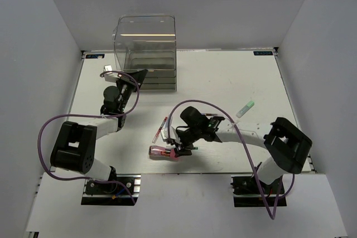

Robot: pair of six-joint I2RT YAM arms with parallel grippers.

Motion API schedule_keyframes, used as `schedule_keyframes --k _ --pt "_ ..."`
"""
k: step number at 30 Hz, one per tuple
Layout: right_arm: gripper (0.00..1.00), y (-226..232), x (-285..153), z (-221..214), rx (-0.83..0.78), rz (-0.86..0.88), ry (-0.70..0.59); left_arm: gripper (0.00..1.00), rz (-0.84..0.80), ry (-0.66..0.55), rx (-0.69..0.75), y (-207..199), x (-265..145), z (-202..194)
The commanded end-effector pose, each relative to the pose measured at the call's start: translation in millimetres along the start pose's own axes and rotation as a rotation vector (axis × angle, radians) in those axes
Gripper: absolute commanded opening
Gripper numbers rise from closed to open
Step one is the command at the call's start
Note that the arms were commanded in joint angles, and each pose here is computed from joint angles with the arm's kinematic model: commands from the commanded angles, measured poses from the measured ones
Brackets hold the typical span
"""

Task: Sort the stationery into containers
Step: Grab a piece of stationery with the right arm

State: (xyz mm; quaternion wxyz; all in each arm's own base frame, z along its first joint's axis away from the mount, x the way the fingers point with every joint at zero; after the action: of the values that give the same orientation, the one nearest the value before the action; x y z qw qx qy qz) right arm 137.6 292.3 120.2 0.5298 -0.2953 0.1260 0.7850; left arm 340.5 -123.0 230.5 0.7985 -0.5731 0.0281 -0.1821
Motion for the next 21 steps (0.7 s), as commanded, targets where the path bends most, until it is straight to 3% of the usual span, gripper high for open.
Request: schedule_keyframes --k 1,13,21 --pt "0.62 -15 11 12 0.016 -0.061 -0.017 0.0 -0.122 -0.044 0.049 -37 3 16" --pt "0.62 -10 39 1 0.037 -0.057 0.072 0.0 -0.127 -0.025 0.05 -39 2 15" --pt "0.55 -10 49 -12 0.043 -0.074 0.119 0.0 -0.132 -0.037 0.051 -42 3 17"
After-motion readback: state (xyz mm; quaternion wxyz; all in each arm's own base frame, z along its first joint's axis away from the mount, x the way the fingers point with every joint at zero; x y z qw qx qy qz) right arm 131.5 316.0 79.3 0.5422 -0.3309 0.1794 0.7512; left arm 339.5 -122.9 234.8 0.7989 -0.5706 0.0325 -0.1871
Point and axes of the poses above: each gripper's point midway between its finger pads, its own x axis out along the fingers, its own y axis along the line the jaws close on, z = x × y, the point moved 8 cm from there along -x, back along the fingers, and after that the axes turned 5 degrees about -x, right-handed, at the moved point
